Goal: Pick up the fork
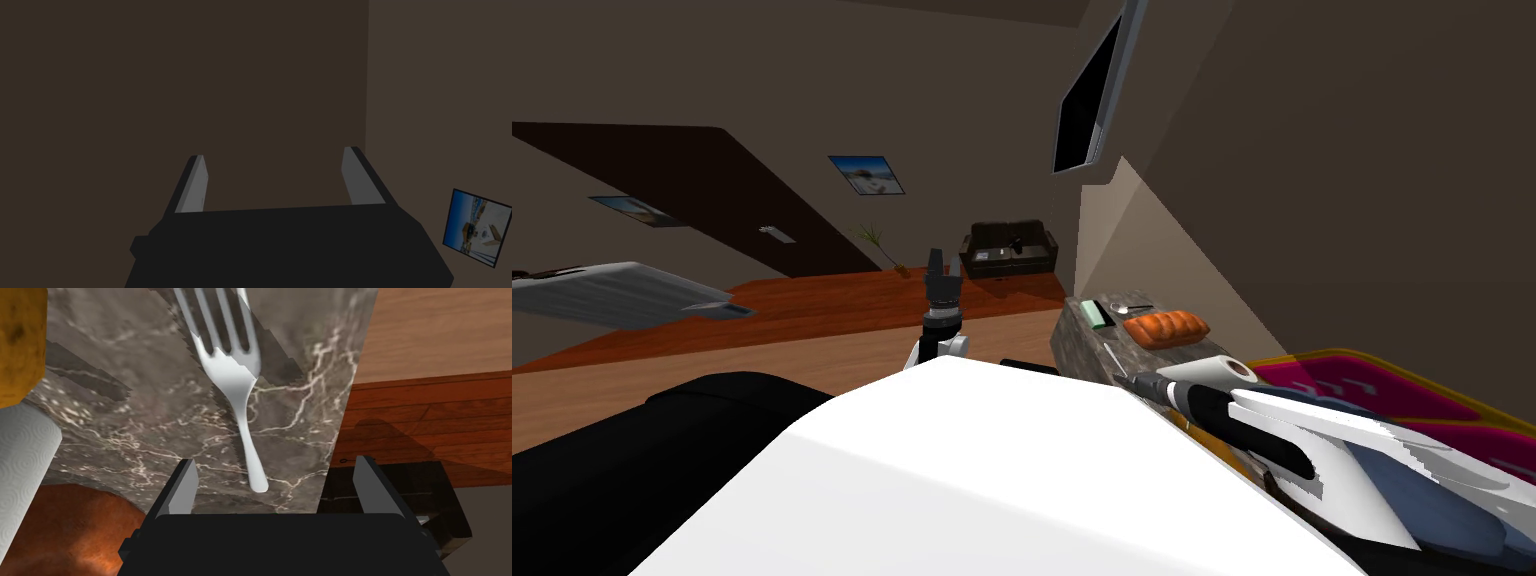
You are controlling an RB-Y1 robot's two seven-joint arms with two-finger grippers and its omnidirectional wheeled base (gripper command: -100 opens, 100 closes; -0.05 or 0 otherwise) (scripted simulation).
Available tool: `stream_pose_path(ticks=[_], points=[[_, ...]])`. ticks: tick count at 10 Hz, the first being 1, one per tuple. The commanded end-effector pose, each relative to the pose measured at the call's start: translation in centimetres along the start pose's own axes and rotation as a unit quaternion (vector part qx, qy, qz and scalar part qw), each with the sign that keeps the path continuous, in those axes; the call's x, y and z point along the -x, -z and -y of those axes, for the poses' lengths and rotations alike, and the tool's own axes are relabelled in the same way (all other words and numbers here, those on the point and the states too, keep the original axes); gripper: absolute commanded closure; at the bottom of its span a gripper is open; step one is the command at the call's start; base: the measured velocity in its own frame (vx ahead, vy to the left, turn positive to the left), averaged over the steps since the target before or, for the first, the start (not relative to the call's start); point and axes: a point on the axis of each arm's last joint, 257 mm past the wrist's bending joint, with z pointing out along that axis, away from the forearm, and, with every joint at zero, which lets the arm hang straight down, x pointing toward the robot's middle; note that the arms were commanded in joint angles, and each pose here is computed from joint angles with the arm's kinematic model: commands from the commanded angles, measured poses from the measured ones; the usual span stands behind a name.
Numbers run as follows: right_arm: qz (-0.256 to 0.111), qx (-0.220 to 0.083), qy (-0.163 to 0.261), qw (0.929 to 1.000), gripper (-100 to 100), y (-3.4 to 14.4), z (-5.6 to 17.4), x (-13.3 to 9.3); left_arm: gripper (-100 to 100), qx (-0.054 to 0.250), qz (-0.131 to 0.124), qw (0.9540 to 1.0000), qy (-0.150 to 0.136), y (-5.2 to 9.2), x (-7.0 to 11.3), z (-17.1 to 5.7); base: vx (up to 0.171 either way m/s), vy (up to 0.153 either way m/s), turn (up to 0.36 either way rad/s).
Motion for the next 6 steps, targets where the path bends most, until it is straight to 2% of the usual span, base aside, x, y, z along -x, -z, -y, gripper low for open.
stream_pose_path(ticks=[1,2,3,6], points=[[0.000,0.001,-0.003,1.0000,-100,0.1,0.0,0.0,0,0.000,0.000,1.0000,0.000,0.0,0.0,0.0,0.000,0.000,0.000],[-0.030,-0.014,0.011,0.9994,-100,0.7,1.1,-2.2,0,0.000,0.000,1.0000,0.000,0.0,0.0,0.0,0.011,0.002,0.046],[-0.041,-0.019,0.016,0.9989,-100,1.0,1.4,-3.0,0,0.000,0.000,1.0000,0.000,0.0,0.0,0.0,0.020,0.000,0.047],[-0.040,-0.018,0.012,0.9990,-100,1.0,1.4,-2.9,0,0.000,0.000,1.0000,0.000,0.0,0.0,0.0,0.007,-0.001,0.000]])
